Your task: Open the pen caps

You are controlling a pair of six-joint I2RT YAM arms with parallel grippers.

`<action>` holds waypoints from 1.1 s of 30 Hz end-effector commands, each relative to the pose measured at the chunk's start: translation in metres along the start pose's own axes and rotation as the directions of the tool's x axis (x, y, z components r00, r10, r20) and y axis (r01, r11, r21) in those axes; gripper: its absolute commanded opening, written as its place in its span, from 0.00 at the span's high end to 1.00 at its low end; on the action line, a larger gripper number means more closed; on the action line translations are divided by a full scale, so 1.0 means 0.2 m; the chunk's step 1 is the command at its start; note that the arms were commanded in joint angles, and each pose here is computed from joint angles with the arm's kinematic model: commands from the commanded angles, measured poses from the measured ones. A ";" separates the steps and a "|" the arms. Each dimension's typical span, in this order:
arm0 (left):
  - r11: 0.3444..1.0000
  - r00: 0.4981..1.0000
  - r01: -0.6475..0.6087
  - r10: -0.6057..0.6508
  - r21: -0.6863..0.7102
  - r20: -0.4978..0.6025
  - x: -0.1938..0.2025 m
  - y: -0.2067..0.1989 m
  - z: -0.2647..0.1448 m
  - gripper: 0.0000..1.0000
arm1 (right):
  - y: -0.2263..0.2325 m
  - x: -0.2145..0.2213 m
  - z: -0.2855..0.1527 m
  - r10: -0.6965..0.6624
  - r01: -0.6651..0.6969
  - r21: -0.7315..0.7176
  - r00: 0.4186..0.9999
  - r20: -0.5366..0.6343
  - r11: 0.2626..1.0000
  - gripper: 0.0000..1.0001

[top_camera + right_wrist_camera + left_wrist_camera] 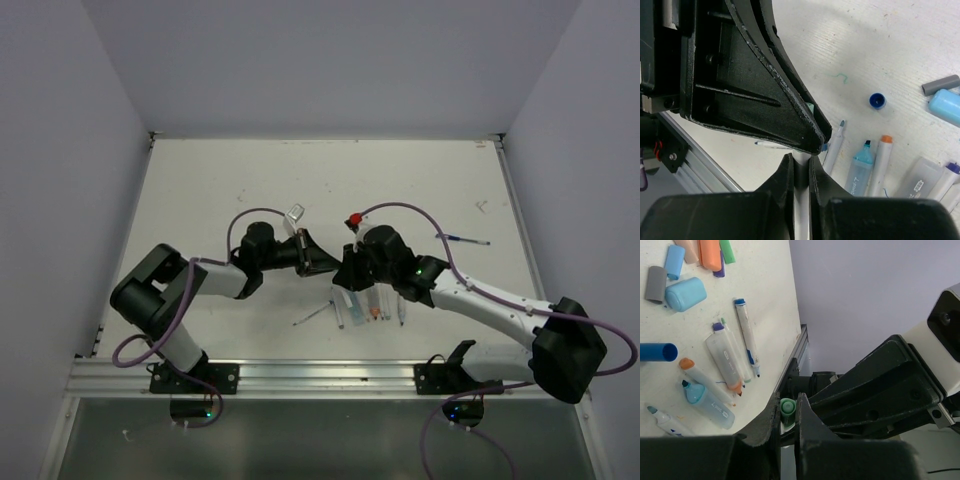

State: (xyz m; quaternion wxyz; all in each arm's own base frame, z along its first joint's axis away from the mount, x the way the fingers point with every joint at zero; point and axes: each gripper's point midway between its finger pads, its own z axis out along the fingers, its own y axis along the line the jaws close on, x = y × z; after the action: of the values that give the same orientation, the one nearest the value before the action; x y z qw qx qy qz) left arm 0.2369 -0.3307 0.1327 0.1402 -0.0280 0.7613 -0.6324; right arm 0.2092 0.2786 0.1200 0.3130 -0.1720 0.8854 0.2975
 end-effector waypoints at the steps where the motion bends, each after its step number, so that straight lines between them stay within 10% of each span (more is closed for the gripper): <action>1: 0.998 0.998 -0.055 0.055 0.026 0.028 -0.08 -0.10 -0.01 1.00 | 0.00 0.04 0.00 0.001 -0.001 -0.001 1.000 -0.007 1.000 1.00; 7: 0.972 0.989 -0.113 0.129 -0.206 0.069 -0.20 0.05 0.00 1.00 | -0.10 0.05 -0.01 -0.112 0.106 0.271 0.994 0.010 0.957 1.00; 14: 0.986 0.987 -0.063 0.084 -0.153 0.137 -0.35 0.00 -0.08 1.00 | -0.17 0.04 -0.09 -0.375 0.310 0.603 0.927 -0.020 0.735 1.00; 22: 0.964 0.975 -0.153 0.184 -0.219 0.127 -0.45 0.07 -0.18 1.00 | -0.08 0.02 -0.10 -0.263 0.220 0.444 0.964 0.037 0.869 1.00; 33: 0.945 0.982 -0.165 0.184 -0.282 0.042 -0.35 0.33 -0.17 0.96 | -0.50 0.00 -0.14 -0.021 0.046 0.593 0.999 -0.049 0.804 1.00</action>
State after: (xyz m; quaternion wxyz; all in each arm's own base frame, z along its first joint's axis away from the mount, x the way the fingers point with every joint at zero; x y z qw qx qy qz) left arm 0.3086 -0.2693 0.0991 0.2230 -0.0233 0.8330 -0.5057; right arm 0.2454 0.1900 0.0958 0.3610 -0.1019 0.9270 -0.0003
